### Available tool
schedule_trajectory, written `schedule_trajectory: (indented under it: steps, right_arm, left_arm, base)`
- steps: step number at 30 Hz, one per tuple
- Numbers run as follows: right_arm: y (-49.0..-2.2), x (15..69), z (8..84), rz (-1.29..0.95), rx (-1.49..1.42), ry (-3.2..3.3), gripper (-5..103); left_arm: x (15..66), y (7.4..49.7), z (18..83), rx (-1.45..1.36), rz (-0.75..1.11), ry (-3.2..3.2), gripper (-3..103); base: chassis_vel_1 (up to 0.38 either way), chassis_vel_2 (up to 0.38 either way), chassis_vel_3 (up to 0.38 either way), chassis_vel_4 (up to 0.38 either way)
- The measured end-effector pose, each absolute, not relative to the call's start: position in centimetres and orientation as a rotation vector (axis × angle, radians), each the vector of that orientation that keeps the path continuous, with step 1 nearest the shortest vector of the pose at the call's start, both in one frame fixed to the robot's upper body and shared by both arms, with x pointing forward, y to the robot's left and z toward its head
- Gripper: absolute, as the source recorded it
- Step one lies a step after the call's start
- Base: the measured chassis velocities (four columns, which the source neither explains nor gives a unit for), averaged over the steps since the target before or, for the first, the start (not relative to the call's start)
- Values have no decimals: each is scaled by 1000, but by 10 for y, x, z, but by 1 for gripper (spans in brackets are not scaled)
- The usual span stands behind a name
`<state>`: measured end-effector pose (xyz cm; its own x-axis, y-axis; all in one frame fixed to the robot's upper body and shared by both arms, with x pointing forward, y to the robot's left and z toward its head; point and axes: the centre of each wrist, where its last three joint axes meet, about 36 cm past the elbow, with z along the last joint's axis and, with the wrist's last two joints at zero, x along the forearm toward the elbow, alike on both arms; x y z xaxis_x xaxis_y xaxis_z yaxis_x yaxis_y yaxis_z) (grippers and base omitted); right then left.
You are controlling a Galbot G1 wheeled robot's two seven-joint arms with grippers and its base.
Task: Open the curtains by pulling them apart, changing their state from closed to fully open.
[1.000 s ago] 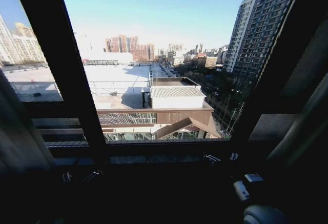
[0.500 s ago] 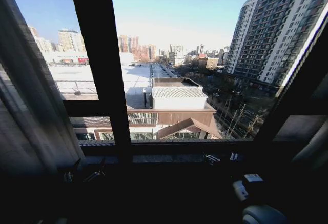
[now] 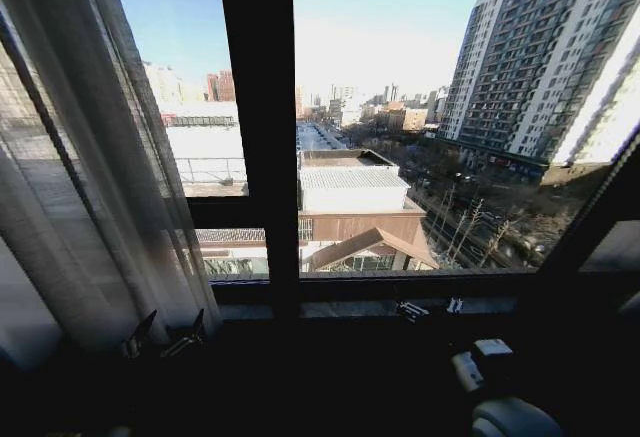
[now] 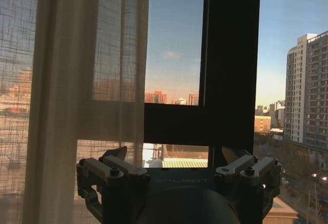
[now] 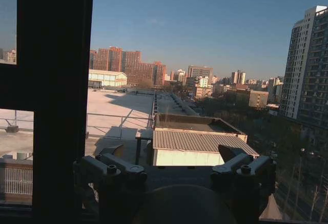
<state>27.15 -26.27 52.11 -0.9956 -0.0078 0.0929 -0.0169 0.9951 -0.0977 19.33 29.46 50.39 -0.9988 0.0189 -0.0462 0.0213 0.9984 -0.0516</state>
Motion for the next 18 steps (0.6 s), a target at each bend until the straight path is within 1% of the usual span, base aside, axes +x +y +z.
schedule_trajectory:
  steps: [6,10,13,15,18]
  right_arm:
    - [-262,271,519,159,37,-3046,100]
    - [-261,271,513,157,73,-3055,100]
    - [-262,273,512,162,69,-3056,100]
    - [-264,273,512,171,59,-3056,100]
    - [-265,273,511,176,36,-3054,100]
  left_arm:
    - [194,296,503,29,-79,3096,100]
    - [197,303,500,33,-59,3094,100]
    - [204,310,501,20,-42,3087,100]
    - [215,317,501,7,-35,3092,100]
    - [228,324,500,5,-14,3092,100]
  base:
    - [351,353,-360,-349]
    - [311,325,-294,-300]
    - [226,275,-230,-271]
    - [152,119,-144,-187]
    - [77,45,-84,-35]
